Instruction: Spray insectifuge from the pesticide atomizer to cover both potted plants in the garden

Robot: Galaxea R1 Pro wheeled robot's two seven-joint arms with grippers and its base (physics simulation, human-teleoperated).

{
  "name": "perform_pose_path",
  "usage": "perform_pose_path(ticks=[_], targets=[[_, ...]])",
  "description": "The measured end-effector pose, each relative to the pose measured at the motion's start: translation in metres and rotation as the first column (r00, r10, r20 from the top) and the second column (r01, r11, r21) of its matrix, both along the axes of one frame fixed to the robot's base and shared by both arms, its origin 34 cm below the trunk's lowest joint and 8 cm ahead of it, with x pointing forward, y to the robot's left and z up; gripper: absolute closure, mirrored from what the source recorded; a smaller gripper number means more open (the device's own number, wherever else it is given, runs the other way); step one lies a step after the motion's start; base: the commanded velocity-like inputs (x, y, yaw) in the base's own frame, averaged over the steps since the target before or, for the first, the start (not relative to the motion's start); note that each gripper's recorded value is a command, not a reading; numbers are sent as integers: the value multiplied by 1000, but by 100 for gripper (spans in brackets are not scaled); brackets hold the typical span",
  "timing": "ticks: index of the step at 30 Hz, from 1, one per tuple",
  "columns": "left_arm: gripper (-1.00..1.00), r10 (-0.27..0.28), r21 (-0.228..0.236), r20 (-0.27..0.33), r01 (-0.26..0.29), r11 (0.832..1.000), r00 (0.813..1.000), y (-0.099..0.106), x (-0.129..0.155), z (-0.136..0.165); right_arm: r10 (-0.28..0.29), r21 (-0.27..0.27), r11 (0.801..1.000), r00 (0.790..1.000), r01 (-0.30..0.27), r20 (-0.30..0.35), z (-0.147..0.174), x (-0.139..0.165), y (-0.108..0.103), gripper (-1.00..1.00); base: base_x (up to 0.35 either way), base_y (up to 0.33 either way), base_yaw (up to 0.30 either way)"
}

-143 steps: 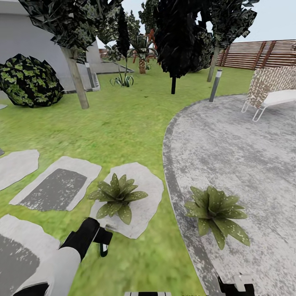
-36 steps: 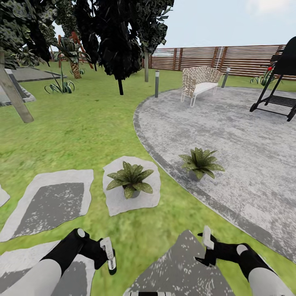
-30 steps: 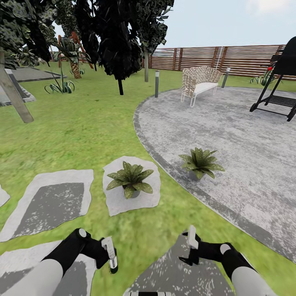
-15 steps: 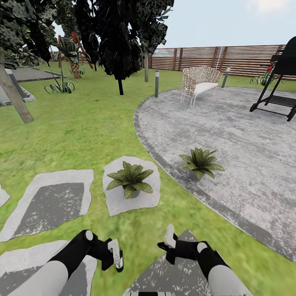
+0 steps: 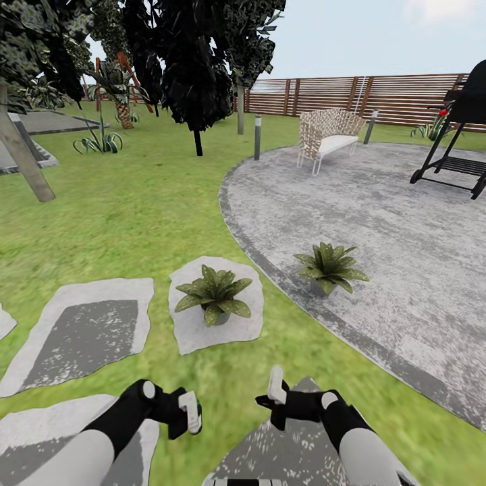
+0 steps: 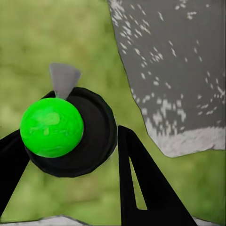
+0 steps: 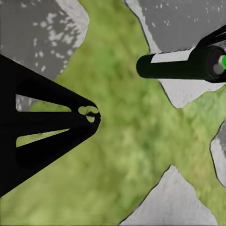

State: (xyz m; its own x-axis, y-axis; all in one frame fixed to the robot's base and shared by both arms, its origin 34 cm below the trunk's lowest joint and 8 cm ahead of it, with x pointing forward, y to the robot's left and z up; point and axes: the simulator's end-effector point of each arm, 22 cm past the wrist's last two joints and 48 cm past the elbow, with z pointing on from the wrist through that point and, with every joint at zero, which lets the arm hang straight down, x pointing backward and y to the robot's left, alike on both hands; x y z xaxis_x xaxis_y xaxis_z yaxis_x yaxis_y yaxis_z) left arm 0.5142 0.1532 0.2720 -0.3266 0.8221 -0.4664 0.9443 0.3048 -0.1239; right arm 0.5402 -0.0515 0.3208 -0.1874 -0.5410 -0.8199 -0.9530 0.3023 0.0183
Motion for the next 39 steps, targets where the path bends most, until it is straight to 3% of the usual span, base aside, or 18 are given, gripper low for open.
perform_pose_path(ticks=[4,8,17,28,34,39], targets=[[100,11,-3,26,-11,1000,1000,-4,5,-1,29,46,999,999,-27,-38,1,-11,21,100,0,0,0],[100,8,-11,30,-8,1000,1000,-9,4,-1,33,55,998,999,-30,-42,3,-11,25,100,0,0,0],[100,-46,-79,38,49,996,998,-63,-3,8,33,55,998,999,-30,-41,3,-11,25,100,0,0,0],[100,-129,-54,91,135,989,987,-101,-6,8,33,55,998,999,-30,-41,3,-11,25,100,0,0,0],[100,-136,-66,94,142,988,986,-114,-8,11,33,55,998,999,-30,-41,3,-11,25,100,0,0,0],[100,-109,-56,122,117,992,987,-114,-1,9,33,55,998,999,-30,-41,3,-10,25,100,0,0,0]])
